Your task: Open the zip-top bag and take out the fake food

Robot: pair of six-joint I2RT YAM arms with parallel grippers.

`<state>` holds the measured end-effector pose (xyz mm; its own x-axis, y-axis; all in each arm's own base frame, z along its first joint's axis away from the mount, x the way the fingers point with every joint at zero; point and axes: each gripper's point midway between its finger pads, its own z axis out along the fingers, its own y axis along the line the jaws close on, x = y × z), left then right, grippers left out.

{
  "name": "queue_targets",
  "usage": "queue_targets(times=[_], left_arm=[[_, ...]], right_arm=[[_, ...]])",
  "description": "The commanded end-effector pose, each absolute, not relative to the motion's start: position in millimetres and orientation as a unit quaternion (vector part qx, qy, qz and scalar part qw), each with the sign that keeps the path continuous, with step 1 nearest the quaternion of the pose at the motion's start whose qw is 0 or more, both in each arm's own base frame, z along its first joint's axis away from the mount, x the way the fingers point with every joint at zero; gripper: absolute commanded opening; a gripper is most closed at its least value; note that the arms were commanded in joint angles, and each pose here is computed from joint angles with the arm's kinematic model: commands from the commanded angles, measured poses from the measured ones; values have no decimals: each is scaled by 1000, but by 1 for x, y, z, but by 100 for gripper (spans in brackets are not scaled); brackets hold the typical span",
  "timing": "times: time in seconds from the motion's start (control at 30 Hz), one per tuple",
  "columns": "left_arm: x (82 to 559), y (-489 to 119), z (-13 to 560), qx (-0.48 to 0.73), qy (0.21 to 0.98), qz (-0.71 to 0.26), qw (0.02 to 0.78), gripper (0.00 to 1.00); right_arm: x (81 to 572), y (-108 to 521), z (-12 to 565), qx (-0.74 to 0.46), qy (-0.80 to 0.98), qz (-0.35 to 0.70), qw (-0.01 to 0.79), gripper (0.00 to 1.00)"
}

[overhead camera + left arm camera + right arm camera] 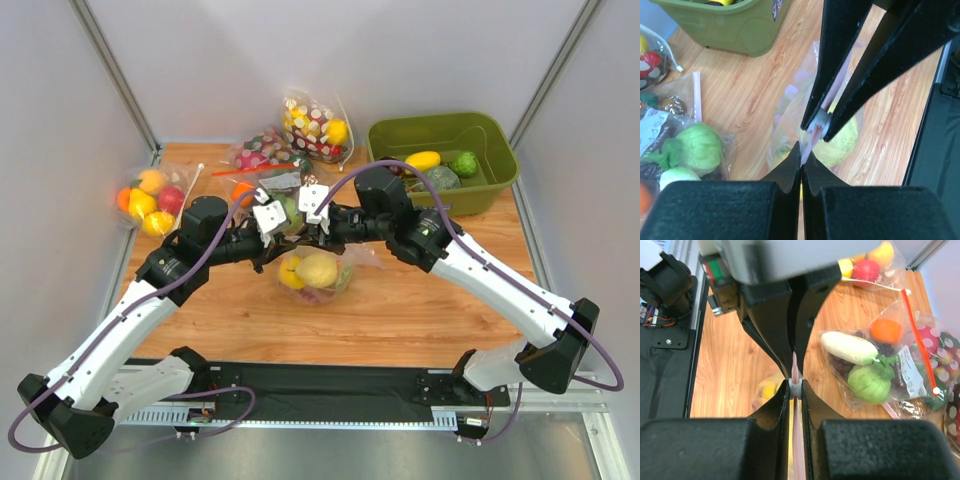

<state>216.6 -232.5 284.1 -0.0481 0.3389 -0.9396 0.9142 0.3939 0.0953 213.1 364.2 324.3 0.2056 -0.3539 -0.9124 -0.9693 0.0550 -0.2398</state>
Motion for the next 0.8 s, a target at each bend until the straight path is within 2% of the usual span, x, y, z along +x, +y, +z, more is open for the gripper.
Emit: queue_targets(times=[0.0, 0.33, 0.77], left_arm=[[226, -226, 310, 454, 644, -268, 554, 0], [240, -212, 313, 425, 655, -255, 571, 0], [282, -170, 310, 332, 705, -176, 602, 0]], right_arm=[[228, 348, 316, -591, 576, 292, 484, 0], [246, 331, 307, -568, 603, 276, 488, 0], [266, 305, 296, -538, 634, 256, 492, 0]])
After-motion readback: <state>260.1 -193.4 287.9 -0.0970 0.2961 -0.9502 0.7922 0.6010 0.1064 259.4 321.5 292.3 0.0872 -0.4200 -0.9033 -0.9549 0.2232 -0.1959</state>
